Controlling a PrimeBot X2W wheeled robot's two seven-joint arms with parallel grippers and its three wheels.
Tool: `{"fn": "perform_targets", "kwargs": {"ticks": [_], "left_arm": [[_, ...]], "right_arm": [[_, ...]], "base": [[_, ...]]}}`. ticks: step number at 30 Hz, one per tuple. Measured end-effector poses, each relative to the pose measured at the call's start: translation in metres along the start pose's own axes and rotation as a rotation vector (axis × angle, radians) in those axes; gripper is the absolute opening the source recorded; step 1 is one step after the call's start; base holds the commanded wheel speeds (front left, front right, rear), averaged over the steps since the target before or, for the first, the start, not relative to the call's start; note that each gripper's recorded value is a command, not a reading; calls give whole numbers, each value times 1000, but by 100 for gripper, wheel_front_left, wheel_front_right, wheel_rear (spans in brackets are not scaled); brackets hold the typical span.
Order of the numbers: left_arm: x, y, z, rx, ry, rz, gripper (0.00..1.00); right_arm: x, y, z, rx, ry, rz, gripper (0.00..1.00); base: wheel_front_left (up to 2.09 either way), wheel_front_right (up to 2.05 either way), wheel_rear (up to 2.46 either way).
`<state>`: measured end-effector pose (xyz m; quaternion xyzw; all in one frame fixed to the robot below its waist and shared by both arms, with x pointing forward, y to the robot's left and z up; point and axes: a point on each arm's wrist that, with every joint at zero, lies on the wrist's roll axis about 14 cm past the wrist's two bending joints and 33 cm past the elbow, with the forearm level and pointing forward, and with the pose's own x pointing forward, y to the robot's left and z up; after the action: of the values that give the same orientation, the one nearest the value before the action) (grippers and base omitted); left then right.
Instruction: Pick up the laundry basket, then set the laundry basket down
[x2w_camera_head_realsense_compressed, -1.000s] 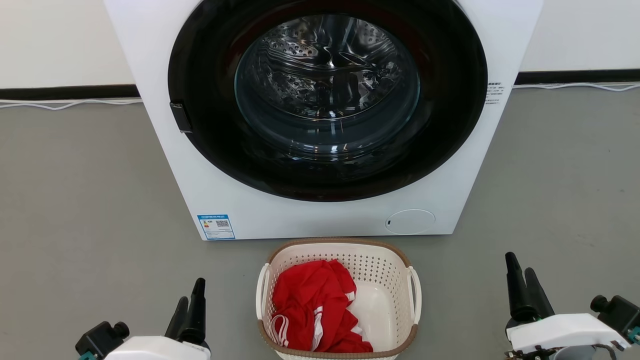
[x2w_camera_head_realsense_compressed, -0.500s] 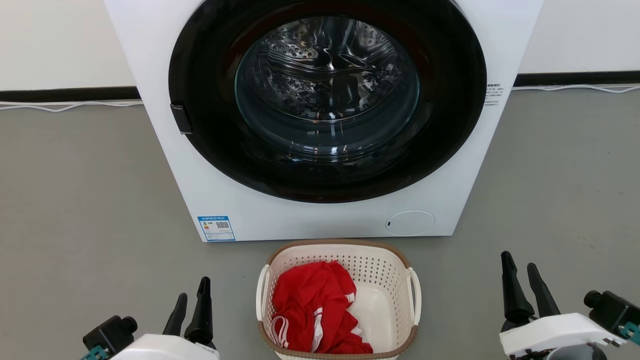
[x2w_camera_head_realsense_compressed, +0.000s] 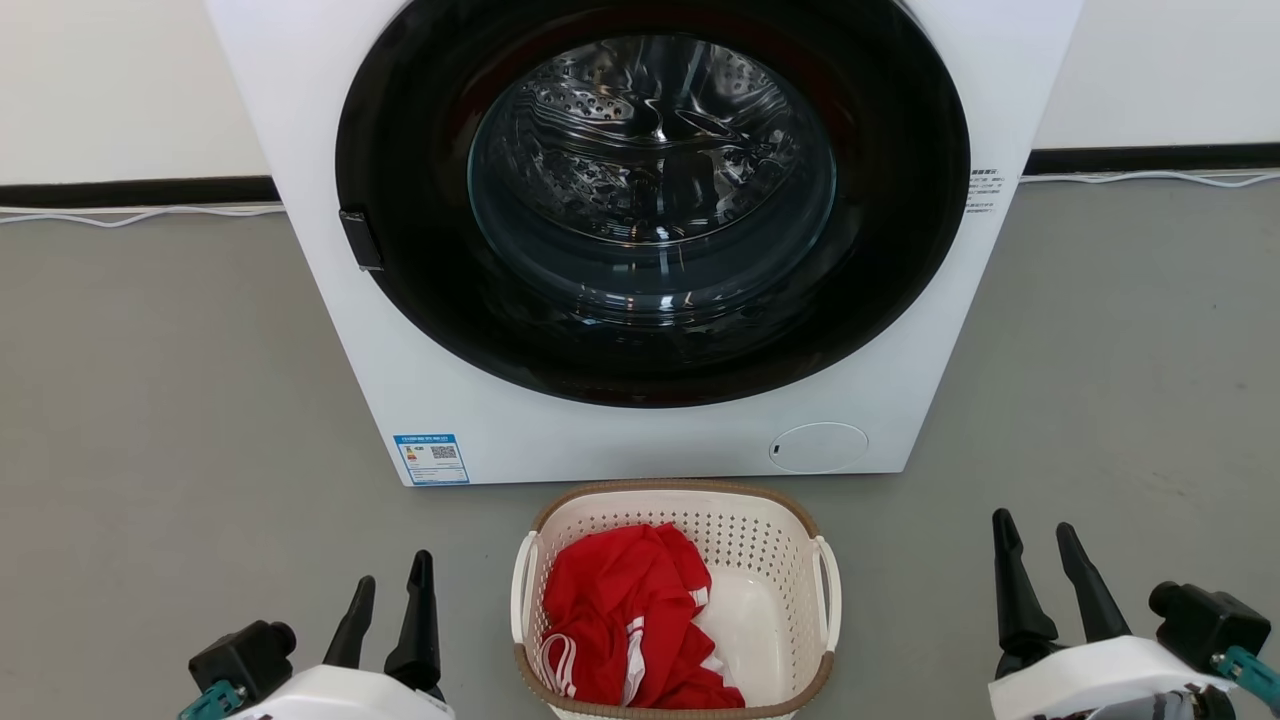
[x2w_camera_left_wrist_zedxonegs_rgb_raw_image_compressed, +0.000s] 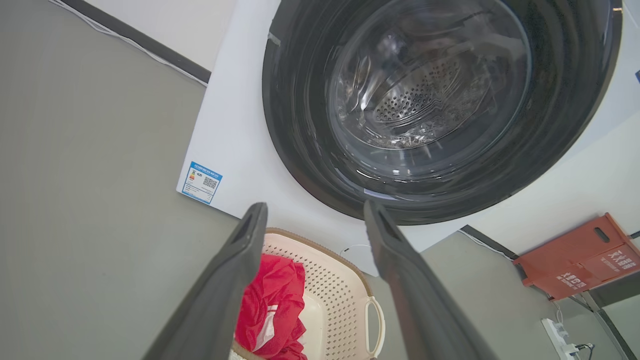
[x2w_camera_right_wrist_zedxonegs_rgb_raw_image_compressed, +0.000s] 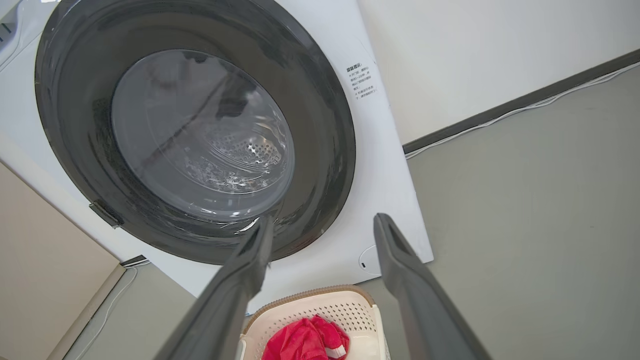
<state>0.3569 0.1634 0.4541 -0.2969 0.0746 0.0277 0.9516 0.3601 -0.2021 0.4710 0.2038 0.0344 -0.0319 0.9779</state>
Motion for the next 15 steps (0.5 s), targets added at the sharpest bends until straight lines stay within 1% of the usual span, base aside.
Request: {"fn": "perform_targets", "kwargs": {"ticks": [4,6,15], "left_arm": [[0,-1,1,52,-8,-7,100],[0,-1,2,85,-15,-8,100],[0,-6,5,190,-40,-29,100]], "right_arm": [[-2,0,-1,-53,1,3,100],[-2,0,0,-99,-4,9,100],[-2,1,2,-212,-16,24,100]], "base": [[0,0,0],[0,0,0],[0,0,0]]}}
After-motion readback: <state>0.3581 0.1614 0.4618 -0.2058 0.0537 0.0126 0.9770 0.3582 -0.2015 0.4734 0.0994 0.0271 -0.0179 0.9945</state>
